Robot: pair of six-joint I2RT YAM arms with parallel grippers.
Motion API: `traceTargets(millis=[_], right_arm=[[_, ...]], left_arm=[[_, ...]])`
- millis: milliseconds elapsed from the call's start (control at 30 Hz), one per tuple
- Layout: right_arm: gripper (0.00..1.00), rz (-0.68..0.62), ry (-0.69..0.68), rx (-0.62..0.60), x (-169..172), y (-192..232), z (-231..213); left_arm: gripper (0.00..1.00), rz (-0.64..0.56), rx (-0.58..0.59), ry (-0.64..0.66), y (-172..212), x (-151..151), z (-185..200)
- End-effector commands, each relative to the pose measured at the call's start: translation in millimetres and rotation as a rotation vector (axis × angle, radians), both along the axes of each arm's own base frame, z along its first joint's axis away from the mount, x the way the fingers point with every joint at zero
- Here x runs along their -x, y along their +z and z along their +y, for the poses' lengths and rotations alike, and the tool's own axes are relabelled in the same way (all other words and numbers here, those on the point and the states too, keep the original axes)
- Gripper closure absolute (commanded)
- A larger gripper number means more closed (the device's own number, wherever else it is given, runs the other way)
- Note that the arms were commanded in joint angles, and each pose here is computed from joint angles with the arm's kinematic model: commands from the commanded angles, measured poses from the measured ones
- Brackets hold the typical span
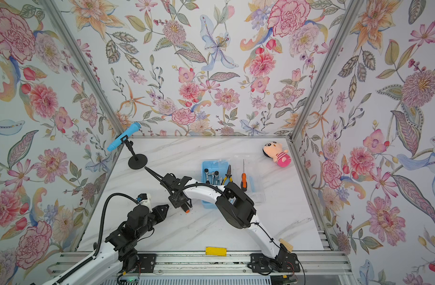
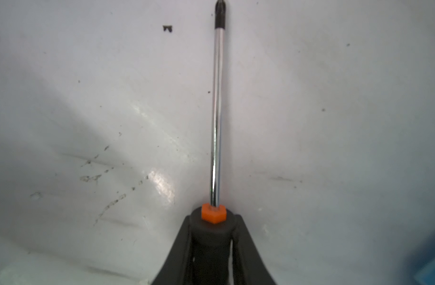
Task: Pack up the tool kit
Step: 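Carry the black-and-orange screwdriver over the lid while the left gripper approaches the box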
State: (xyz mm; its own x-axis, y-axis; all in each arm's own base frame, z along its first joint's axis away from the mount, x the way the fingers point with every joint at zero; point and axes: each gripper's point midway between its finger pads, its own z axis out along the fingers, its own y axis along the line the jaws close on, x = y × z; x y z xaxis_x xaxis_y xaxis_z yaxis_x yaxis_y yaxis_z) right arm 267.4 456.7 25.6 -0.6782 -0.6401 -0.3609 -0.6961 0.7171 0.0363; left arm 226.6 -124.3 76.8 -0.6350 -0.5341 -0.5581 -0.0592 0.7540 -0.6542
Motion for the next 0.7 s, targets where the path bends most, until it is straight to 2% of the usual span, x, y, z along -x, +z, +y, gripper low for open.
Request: traceTargets(millis=[0,233,333,500,667], right_arm=[[1.00,-0.039,-0.035,0.005,-19.4,20.3,-10.1],[1.00,-0.113,-0.099,-0.168,-56.9,115.6,-29.2],[1.00,-0.187,-0.142,-0.195,-72.9,151.9,-51.1],[1.00,-0.285,-0.228,-0.200,-90.7,195.1,-109.0],[1.00,-0.330,-0.337,-0.147,-97.3,204.2,-185.3]], left_arm=[[0.74,-0.066,-0.005,-0.014,25.4,-10.3,-4.1],[0.74,-0.203,0.005,-0.080,103.4,-35.5,-27.2],[0.75,-0.251,-0.016,-0.120,137.2,-50.3,-41.5],[0.75,-0.339,-0.004,-0.197,173.0,-74.3,-78.2],[0.76,-0.370,0.021,-0.325,183.2,-95.1,-145.0]])
